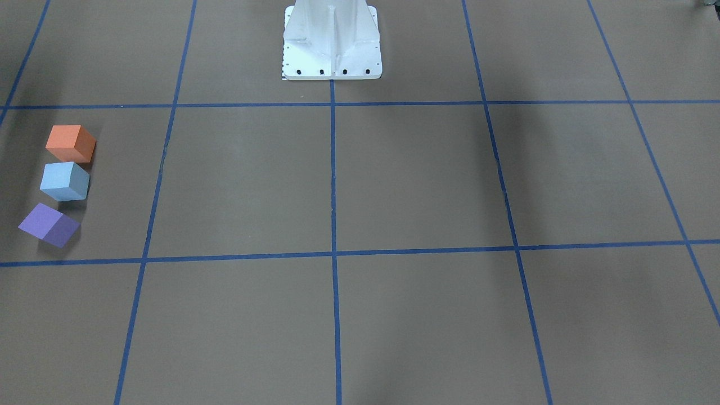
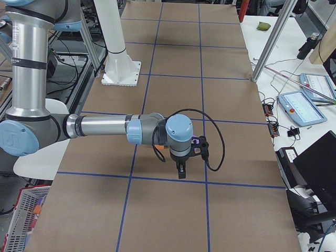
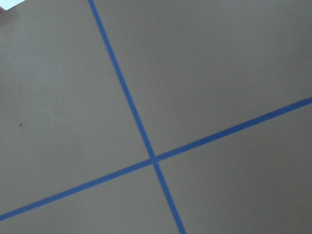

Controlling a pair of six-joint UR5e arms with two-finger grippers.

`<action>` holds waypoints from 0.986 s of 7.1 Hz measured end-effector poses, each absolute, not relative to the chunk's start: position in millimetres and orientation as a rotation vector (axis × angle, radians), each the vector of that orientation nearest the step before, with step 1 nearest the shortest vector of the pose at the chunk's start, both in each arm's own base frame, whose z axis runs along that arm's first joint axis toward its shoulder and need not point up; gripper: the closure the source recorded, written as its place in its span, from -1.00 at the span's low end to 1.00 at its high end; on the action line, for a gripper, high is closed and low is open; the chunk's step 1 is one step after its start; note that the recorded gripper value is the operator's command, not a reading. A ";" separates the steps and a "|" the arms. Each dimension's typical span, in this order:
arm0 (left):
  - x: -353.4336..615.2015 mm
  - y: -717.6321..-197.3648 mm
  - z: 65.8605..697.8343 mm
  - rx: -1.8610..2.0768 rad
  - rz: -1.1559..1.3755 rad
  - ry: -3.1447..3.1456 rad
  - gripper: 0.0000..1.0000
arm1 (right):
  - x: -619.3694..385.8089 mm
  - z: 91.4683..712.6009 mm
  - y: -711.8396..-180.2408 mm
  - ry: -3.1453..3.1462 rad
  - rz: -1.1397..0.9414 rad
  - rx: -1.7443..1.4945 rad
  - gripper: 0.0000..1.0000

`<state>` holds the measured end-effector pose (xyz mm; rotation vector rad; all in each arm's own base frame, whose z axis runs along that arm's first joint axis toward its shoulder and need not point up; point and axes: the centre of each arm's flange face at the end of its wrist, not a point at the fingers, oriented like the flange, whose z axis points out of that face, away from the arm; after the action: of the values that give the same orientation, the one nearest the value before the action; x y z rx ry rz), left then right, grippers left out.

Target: Place blue block between orange and purple blocks

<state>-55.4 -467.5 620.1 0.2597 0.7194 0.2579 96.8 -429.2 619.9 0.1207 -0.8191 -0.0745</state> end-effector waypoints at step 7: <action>-75.2 -469.8 619.4 0.115 0.158 0.676 -1.00 | 103.1 621.5 -428.4 -0.831 0.011 0.019 -1.00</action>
<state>-75.2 -469.8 619.4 0.1155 0.6758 0.1582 103.1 -428.4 621.5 0.0189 -0.8305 0.0107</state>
